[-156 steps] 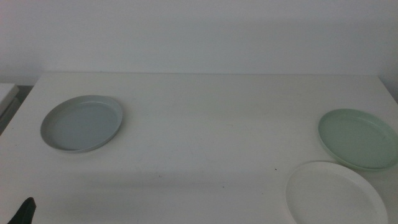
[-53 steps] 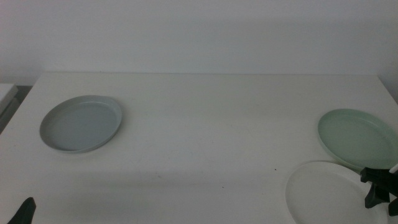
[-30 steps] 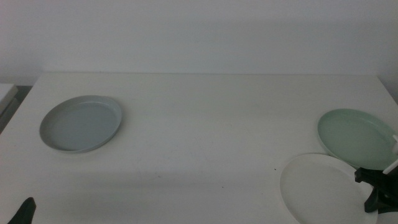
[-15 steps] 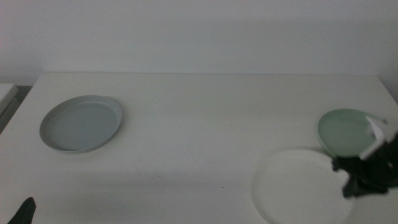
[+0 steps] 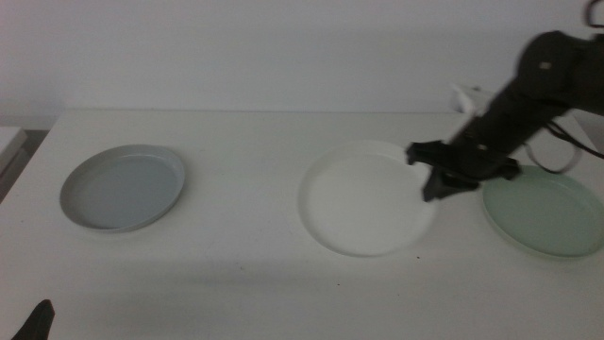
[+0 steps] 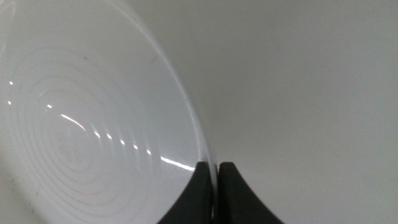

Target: Stack the three bowls on top of each other.

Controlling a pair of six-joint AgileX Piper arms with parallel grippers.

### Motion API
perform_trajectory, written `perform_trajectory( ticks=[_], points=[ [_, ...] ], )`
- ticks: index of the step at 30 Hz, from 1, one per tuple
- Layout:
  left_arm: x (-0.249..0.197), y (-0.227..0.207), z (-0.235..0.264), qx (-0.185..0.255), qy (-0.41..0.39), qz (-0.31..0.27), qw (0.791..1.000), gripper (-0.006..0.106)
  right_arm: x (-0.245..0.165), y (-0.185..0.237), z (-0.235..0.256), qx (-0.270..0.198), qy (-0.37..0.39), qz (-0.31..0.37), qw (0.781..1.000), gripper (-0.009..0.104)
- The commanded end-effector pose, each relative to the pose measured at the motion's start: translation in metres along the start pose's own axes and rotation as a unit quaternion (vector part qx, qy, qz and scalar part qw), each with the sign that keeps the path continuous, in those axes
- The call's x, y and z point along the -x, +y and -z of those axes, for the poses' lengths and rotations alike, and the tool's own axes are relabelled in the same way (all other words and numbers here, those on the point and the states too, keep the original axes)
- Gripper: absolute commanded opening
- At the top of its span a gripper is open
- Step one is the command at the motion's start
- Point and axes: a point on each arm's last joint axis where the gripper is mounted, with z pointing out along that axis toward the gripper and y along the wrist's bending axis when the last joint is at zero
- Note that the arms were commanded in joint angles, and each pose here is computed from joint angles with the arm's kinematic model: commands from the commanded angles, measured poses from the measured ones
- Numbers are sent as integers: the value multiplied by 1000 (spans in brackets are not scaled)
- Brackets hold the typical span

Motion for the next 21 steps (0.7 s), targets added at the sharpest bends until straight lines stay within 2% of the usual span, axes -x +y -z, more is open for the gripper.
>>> perform_trajectory(
  ticks=[1, 10, 21],
  points=[
    [1, 0, 0, 1, -8, 2, 1000, 94, 12, 11, -10, 8, 3, 10, 1000, -3],
    [1, 0, 0, 1, -8, 2, 1000, 94, 25, 16, -57, 14, 42, 19, 999, -3],
    [1, 0, 0, 1, -8, 2, 1000, 94, 28, 12, -88, 15, 36, 15, 999, -2]
  ],
)
